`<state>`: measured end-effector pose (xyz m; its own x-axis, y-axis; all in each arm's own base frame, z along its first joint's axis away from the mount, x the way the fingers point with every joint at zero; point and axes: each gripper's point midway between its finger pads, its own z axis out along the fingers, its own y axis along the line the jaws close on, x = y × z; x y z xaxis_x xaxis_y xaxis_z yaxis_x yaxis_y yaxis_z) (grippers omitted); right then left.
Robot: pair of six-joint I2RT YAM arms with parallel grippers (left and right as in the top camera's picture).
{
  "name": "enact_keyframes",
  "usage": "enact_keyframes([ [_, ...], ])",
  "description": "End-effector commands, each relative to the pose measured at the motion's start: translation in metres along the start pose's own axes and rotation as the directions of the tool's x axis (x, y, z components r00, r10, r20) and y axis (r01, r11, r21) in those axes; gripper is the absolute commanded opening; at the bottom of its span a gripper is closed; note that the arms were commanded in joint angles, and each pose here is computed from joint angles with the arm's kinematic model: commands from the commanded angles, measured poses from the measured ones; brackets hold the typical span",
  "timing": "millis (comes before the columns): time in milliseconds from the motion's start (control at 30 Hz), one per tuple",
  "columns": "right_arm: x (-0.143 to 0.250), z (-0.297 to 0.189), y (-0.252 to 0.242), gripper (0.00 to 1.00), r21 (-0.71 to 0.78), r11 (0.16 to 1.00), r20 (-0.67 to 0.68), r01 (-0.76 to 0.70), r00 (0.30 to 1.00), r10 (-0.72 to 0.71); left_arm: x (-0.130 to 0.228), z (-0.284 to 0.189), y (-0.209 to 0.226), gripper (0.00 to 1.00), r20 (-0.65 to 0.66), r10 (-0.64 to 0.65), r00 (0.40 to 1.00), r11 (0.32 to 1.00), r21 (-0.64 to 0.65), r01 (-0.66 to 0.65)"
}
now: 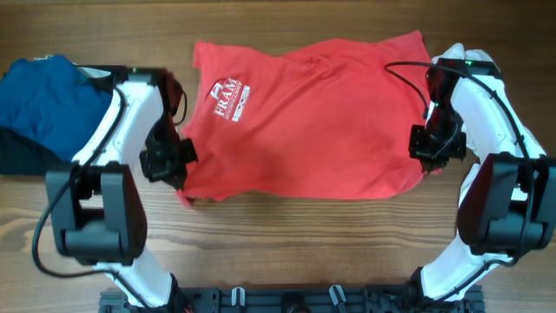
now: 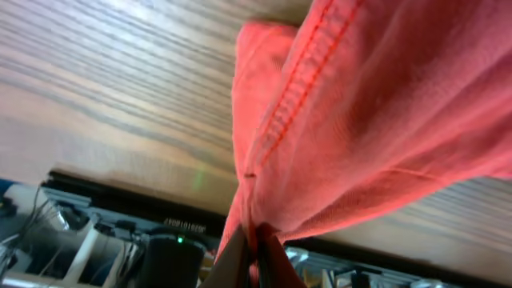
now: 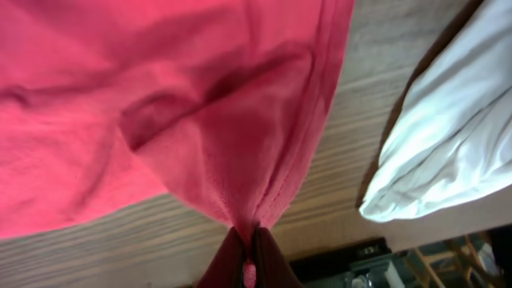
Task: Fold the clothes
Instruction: 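Pull the red T-shirt's sides outward with both grippers to flatten it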
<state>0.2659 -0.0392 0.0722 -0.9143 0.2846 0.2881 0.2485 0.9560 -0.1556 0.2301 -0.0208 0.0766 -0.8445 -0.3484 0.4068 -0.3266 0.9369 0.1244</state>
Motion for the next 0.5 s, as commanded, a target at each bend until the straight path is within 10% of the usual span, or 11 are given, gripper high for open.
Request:
enact_keyframes([
  [0, 0.009, -0.021, -0.011, 0.04, -0.017, 0.998, 0.100, -0.061, 0.993, 0.063, 0.014, -0.003, 0.025, 0.04, 0.083, -0.100, 0.992, 0.995, 0.020, 0.098],
  [200, 0.024, -0.055, -0.031, 0.04, -0.078, 0.987, 0.266, -0.137, 0.952, 0.153, 0.015, -0.033, 0.067, 0.04, 0.230, -0.292, 0.928, 0.950, 0.182, 0.254],
  [467, -0.002, -0.066, -0.040, 0.04, -0.092, 0.983, 0.381, -0.160, 0.906, 0.184, -0.013, -0.059, 0.040, 0.04, 0.331, -0.291, 0.897, 0.905, 0.399, 0.146],
])
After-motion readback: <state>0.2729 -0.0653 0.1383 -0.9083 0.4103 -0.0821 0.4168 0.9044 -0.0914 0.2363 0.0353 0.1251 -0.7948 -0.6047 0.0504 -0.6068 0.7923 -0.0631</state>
